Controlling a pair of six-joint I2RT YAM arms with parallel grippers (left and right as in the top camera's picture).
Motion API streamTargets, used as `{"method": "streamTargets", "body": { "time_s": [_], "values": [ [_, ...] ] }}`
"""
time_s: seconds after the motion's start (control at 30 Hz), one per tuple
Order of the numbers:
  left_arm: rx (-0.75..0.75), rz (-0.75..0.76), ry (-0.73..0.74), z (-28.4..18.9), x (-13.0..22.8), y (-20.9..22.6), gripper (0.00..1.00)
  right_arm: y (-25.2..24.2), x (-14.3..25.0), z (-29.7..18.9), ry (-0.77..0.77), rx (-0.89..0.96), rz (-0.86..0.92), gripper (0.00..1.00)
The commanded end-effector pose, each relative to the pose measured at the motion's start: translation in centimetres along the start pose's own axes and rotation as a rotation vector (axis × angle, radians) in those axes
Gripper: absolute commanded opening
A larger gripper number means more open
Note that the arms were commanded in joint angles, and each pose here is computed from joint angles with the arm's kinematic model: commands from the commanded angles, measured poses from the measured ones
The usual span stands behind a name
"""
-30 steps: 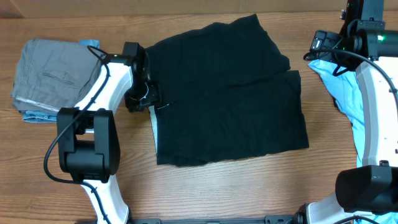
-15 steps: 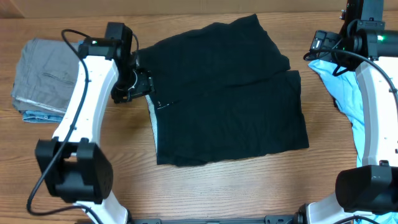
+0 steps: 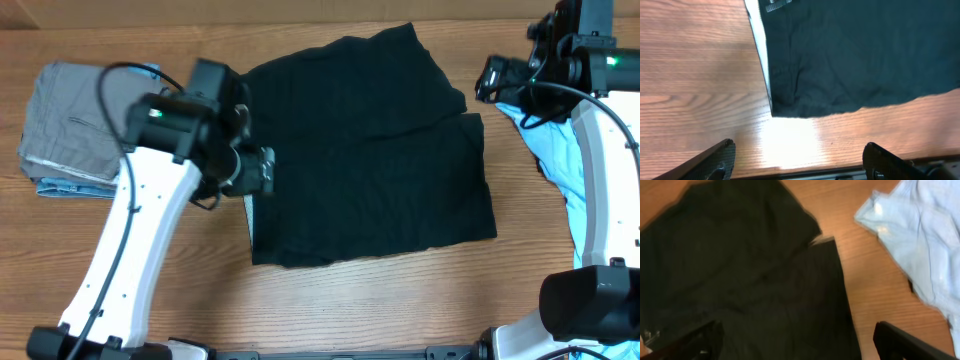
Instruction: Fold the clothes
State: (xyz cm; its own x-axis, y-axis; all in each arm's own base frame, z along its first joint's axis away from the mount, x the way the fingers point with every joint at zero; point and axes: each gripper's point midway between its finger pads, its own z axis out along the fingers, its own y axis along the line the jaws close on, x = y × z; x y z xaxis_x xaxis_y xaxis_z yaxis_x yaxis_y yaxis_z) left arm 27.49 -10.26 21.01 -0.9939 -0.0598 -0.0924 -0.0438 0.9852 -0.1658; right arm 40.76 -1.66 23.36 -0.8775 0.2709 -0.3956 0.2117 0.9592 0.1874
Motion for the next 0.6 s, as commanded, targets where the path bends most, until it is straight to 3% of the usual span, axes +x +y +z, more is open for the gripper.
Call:
{"method": "streamTargets", "body": {
  "time_s": [0.0,0.07,0.4,0.43,0.47,0.57],
  "values": [
    [-0.044,-0.028,0.114,4.4,2.3,0.7,0.85,-0.9,2.7,-0.3,0.111,0.039,0.055,0.87],
    [-0.054,-0.032,0.141,6.6,3.0,1.3,0.84,-1.4,5.3,-0.3,0.216,0.065,0.102,0.71],
    [-0.048,-0.039,0.144,8.6,3.3,1.5,0.86,-6.3,13.7,4.6,0.449,0.325,0.303,0.67],
    [-0.048,-0.038,0.139,8.7,3.2,1.5,0.88,-7.0,14.8,5.5,0.461,0.352,0.354,0.64],
    [-0.05,-0.038,0.136,8.7,3.1,1.5,0.99,-7.6,15.7,6.3,0.473,0.365,0.386,0.64],
    [-0.05,-0.038,0.137,8.7,3.1,1.6,1.0,-9.3,17.9,7.7,0.51,0.387,0.451,0.64]
  ]
}}
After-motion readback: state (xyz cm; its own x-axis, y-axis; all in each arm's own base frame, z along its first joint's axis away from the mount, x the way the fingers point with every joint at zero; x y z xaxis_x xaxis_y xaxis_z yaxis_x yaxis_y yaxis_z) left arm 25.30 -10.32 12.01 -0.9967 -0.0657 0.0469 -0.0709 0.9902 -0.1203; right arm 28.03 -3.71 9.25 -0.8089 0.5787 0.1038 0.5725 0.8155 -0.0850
